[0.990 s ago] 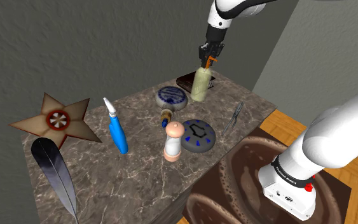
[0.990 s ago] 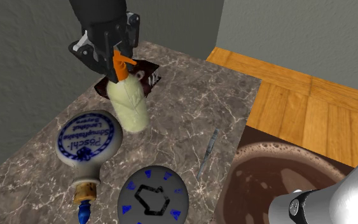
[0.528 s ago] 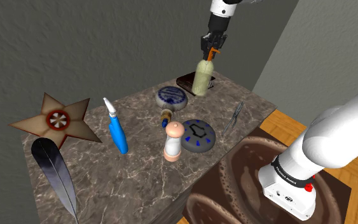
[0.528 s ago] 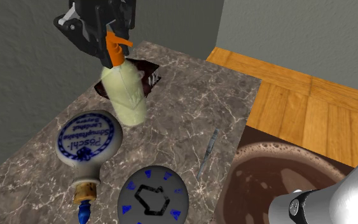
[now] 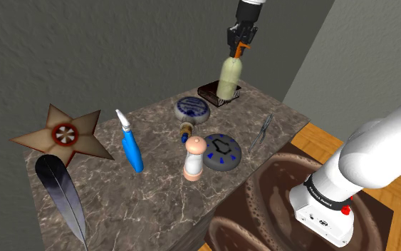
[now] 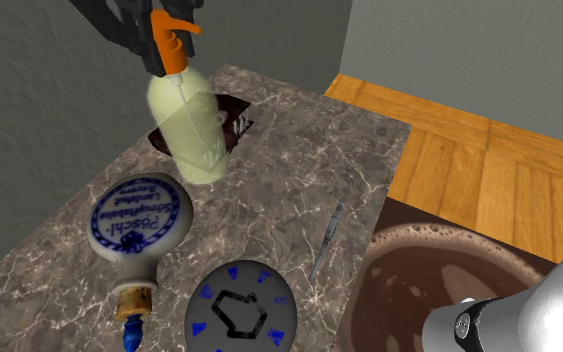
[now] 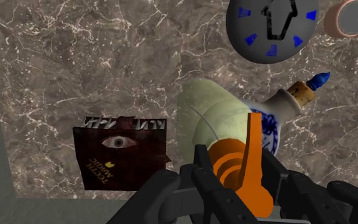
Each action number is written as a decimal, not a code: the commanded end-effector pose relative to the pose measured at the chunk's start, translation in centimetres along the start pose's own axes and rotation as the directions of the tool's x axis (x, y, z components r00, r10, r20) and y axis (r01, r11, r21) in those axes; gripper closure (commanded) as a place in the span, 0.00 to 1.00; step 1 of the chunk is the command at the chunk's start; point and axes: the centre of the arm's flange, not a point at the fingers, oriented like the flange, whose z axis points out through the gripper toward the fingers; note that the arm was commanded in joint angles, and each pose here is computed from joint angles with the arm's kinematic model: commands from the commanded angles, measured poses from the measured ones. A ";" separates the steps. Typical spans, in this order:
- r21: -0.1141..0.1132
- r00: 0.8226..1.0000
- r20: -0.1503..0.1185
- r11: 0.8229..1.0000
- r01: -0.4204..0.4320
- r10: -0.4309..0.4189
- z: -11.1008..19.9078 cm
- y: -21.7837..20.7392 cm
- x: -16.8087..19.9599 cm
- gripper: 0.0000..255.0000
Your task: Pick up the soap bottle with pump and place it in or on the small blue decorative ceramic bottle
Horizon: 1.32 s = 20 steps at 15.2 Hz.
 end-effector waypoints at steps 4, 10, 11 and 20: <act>0.000 1.000 0.000 1.000 0.000 0.000 -2.8 -0.2 0.1 1.00; 0.000 1.000 0.000 1.000 0.000 0.000 -5.9 -0.3 0.2 1.00; 0.000 1.000 0.000 1.000 0.000 0.000 -6.5 -0.3 0.2 1.00; 0.000 1.000 0.000 1.000 0.000 0.000 -11.4 -7.9 6.0 1.00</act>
